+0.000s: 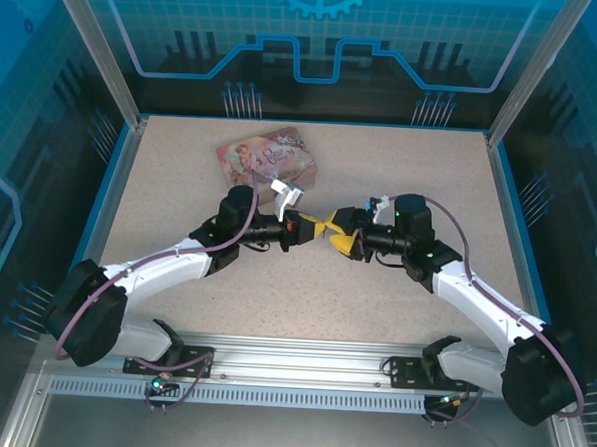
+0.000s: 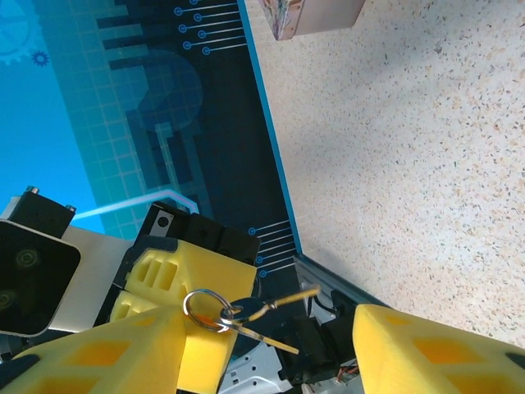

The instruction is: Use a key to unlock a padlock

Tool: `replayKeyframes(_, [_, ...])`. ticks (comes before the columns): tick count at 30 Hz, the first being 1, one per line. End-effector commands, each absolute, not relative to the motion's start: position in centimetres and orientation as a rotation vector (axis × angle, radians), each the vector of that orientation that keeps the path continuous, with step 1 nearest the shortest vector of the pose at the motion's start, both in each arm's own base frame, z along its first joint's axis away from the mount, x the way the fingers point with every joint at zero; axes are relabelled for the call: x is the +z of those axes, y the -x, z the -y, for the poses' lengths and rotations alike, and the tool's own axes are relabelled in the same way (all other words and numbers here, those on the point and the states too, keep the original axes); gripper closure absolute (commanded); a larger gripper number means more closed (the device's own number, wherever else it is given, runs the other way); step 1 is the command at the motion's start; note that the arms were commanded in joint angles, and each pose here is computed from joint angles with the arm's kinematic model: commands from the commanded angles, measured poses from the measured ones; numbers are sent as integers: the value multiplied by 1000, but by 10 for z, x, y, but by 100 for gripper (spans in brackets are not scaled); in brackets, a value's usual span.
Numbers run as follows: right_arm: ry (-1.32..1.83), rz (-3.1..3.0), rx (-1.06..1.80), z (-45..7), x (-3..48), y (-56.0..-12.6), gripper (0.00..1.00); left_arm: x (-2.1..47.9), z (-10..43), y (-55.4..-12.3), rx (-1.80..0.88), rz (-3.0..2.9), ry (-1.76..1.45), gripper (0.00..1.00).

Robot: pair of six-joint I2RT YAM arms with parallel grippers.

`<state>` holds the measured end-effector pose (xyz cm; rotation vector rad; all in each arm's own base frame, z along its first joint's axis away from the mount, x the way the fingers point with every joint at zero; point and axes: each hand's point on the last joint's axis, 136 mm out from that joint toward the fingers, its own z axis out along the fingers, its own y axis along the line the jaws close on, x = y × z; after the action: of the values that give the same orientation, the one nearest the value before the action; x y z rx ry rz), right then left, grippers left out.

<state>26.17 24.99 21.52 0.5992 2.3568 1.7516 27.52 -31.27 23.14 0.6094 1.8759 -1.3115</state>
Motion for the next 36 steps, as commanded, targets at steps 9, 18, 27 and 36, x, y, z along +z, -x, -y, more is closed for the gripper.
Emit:
replayKeyframes(9, [-600,-2322,1830,-265,234,-267,50,224,316,-276,-1303,-1878,-626,100])
replayKeyframes(18, [-599,-2306,1805,-264,234,-274,68,221,316,-274,-1319,-1886,-630,100])
replayKeyframes(27, [-561,-2296,1737,-255,234,-276,91,222,316,-269,-1332,-1882,-642,100])
replayKeyframes(36, [-440,-2289,1649,-250,235,-275,100,227,317,-268,-1356,-1863,-644,100])
